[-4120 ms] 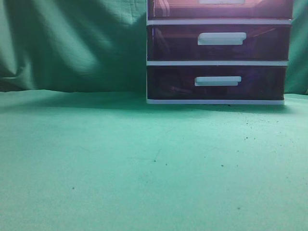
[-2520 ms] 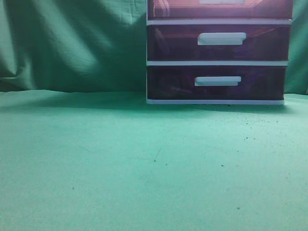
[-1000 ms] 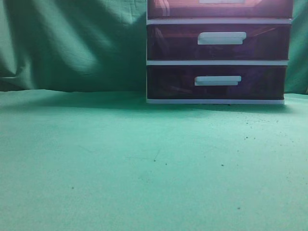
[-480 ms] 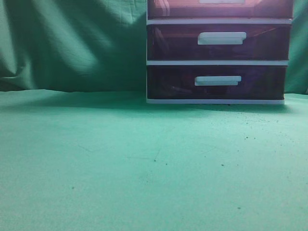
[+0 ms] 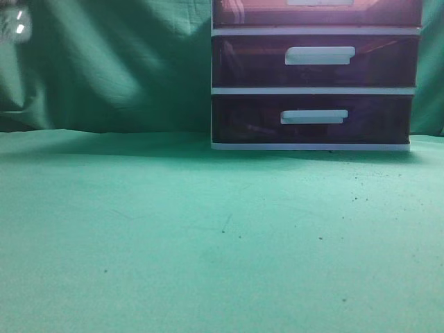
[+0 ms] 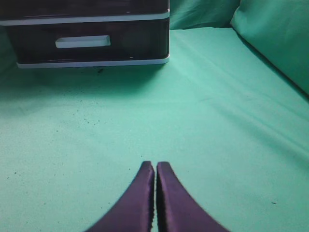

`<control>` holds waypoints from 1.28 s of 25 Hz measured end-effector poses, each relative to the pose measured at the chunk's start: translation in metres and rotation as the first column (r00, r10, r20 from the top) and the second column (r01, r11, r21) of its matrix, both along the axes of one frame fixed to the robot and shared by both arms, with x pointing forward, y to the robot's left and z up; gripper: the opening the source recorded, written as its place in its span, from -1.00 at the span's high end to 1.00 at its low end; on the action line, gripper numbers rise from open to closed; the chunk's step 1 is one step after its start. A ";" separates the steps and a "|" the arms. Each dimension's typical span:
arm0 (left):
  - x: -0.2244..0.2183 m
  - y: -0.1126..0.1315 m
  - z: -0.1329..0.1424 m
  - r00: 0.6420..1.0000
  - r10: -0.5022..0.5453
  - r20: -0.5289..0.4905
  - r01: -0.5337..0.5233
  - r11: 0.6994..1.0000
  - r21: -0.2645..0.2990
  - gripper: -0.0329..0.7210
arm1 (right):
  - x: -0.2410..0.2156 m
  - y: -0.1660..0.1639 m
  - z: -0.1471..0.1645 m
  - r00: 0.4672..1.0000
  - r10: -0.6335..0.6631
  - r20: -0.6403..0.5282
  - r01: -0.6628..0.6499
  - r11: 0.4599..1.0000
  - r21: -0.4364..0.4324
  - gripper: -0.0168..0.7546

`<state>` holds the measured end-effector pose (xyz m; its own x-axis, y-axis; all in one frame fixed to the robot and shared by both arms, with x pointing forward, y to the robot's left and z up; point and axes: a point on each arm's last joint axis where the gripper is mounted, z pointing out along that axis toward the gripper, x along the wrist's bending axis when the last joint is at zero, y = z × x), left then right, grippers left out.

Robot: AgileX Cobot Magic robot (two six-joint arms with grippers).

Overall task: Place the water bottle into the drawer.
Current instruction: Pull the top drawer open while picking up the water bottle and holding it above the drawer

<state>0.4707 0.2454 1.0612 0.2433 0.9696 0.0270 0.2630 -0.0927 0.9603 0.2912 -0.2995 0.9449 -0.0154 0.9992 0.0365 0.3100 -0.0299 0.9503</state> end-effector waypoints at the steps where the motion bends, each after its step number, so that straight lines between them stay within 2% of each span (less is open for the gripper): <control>1: -0.006 -0.006 0.011 0.999 -0.031 0.014 0.031 1.000 -0.003 0.13 | 0.000 0.000 0.000 1.000 0.000 0.000 0.000 1.000 0.000 0.96; 6: -0.032 -0.031 0.055 0.984 -0.170 0.053 0.170 0.985 -0.012 0.13 | 0.000 0.000 0.000 1.000 0.000 0.000 0.000 1.000 0.000 0.96; 8: -0.040 -0.038 0.062 0.976 -0.216 0.035 0.216 0.976 -0.008 0.13 | 0.001 0.000 0.002 1.000 0.004 0.023 -0.004 1.000 0.004 0.96; 10: -0.047 -0.045 0.065 0.966 -0.260 0.009 0.260 0.966 -0.001 0.13 | 0.002 0.002 0.009 0.994 0.014 0.104 -0.018 0.999 0.040 0.96; 12: -0.054 -0.053 0.063 0.951 -0.307 -0.028 0.308 0.951 0.008 0.13 | 0.004 0.005 0.022 0.969 0.028 0.245 -0.046 0.997 0.067 0.96; 16: -0.066 -0.069 0.061 0.916 -0.396 -0.057 0.397 0.918 0.015 0.13 | 0.002 0.008 0.045 0.872 0.051 0.486 -0.101 0.992 0.076 0.96; 18: -0.070 -0.074 0.061 0.904 -0.424 -0.059 0.426 0.905 0.015 0.13 | 0.001 0.008 0.052 0.835 0.056 0.547 -0.116 0.990 0.074 0.96; 22: -0.072 -0.076 0.061 0.899 -0.434 -0.061 0.436 0.900 0.016 0.13 | -0.003 0.007 0.071 0.825 0.049 0.563 -0.110 0.991 0.075 0.96; 25: -0.072 -0.076 0.061 0.899 -0.434 -0.061 0.436 0.900 0.016 0.13 | -0.002 0.006 0.095 0.849 0.041 0.527 -0.095 0.992 0.077 0.96; 29: -0.072 -0.076 0.061 0.899 -0.434 -0.061 0.436 0.900 0.016 0.13 | 0.015 0.005 0.123 0.942 0.023 0.334 -0.050 0.996 0.073 0.96; 32: -0.072 -0.076 0.061 0.899 -0.434 -0.059 0.436 0.900 0.015 0.13 | 0.038 0.006 0.140 0.985 0.036 0.168 -0.032 0.999 -0.029 0.96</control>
